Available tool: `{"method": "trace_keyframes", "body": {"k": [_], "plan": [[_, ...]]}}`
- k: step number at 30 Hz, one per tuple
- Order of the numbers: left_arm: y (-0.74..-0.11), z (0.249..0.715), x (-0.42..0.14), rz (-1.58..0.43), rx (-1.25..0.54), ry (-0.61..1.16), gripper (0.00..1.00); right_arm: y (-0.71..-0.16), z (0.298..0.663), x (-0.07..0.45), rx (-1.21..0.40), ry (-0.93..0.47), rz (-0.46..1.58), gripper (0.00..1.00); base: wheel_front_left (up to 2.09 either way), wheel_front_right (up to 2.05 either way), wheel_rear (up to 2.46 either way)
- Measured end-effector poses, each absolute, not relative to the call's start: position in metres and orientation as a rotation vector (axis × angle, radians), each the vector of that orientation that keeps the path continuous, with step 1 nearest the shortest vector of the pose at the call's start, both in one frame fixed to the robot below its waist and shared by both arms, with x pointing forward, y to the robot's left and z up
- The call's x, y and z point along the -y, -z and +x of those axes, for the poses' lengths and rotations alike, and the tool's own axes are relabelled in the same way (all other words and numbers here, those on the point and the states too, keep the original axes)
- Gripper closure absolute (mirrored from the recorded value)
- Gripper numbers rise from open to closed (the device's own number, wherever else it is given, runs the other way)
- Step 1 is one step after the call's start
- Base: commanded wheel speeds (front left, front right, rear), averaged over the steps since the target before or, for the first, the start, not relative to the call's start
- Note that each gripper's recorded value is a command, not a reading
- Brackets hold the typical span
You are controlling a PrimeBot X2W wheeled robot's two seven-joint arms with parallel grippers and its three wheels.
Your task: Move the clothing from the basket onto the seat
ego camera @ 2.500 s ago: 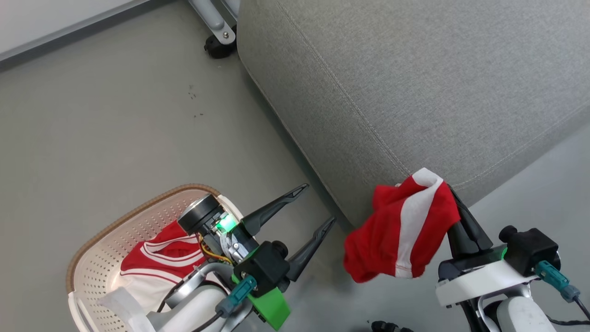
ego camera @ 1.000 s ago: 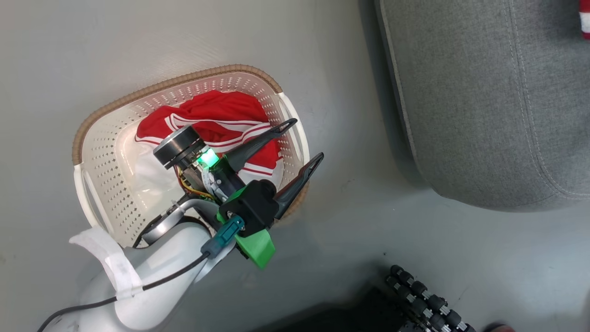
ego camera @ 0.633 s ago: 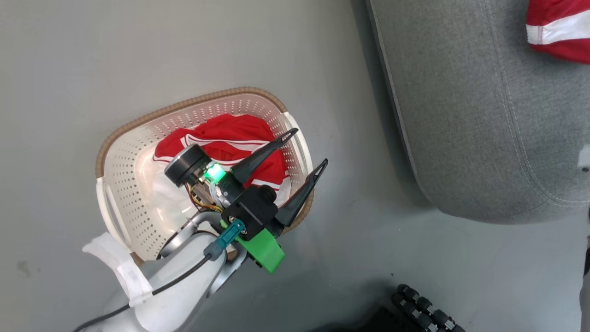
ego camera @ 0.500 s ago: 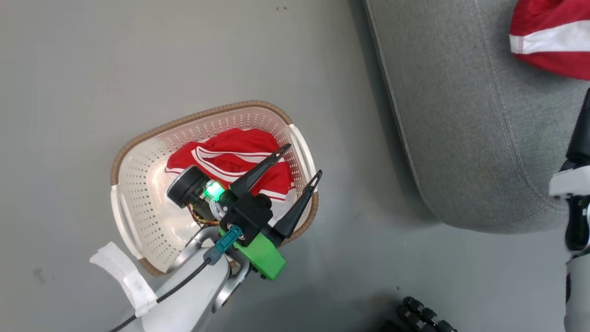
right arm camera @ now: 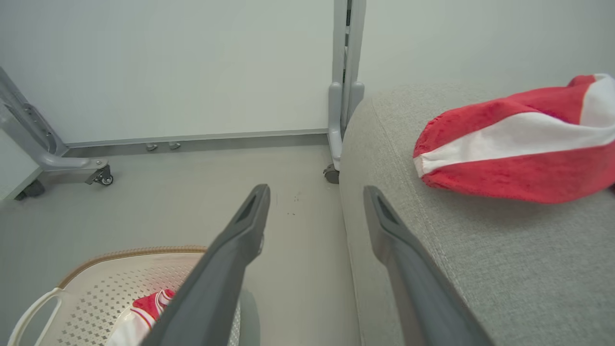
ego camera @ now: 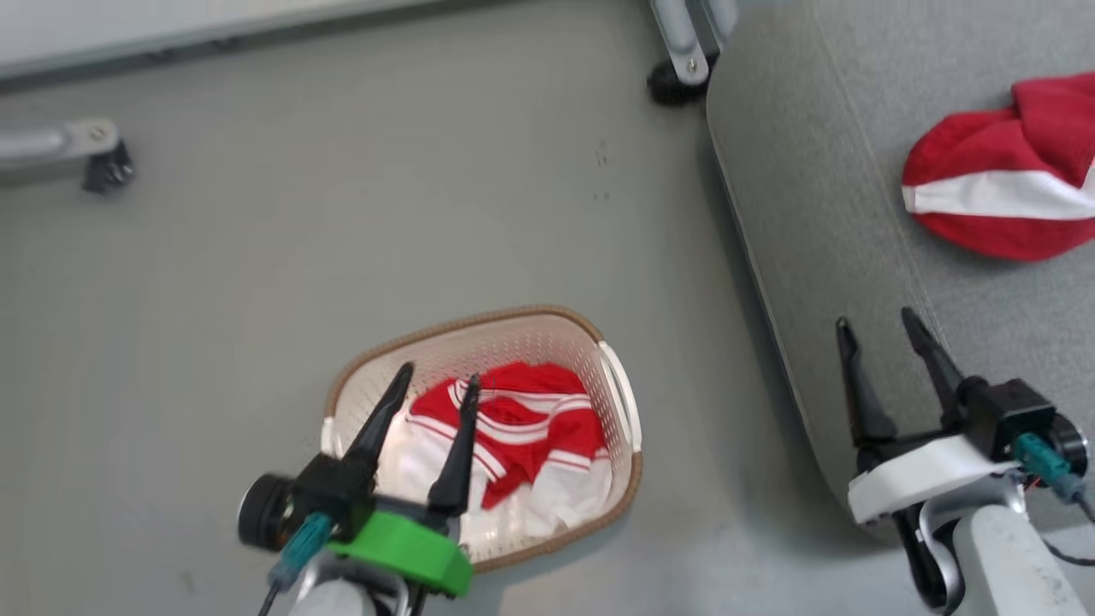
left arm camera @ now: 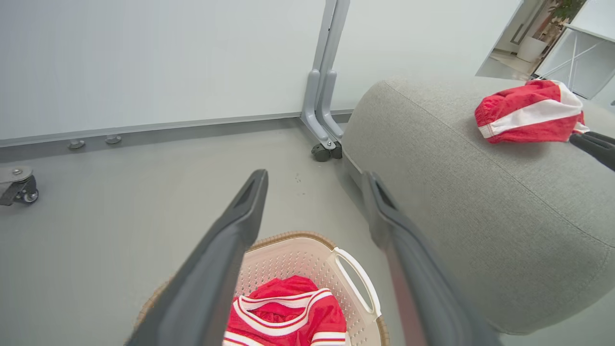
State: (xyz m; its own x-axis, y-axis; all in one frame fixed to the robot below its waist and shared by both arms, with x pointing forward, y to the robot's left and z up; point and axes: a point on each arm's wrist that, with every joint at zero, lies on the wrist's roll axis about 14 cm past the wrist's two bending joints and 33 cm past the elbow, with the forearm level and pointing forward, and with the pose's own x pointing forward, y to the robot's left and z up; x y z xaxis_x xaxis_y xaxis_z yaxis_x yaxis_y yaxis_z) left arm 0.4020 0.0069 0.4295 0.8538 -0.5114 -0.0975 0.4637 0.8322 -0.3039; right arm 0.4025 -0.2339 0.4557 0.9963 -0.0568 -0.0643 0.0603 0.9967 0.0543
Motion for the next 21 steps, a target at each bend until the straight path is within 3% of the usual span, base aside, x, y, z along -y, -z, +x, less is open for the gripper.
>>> {"method": "trace_keyframes", "body": {"k": [7,13,21], "plan": [[-0.463,0.381,-0.083,-0.239,-0.073,0.245,0.00,-0.507,0.382,0.198,0.087,-0.033,0.095,0.00,0.00,0.00,0.00],[-0.507,0.362,-0.122,-0.188,0.072,0.139,0.00,-0.531,0.355,0.174,0.157,-0.108,0.109,0.00,0.00,0.00,0.00],[-0.516,0.314,-0.147,-0.148,0.107,0.066,0.00,-0.525,0.313,0.149,0.145,-0.187,0.119,0.00,0.00,0.00,0.00]]}}
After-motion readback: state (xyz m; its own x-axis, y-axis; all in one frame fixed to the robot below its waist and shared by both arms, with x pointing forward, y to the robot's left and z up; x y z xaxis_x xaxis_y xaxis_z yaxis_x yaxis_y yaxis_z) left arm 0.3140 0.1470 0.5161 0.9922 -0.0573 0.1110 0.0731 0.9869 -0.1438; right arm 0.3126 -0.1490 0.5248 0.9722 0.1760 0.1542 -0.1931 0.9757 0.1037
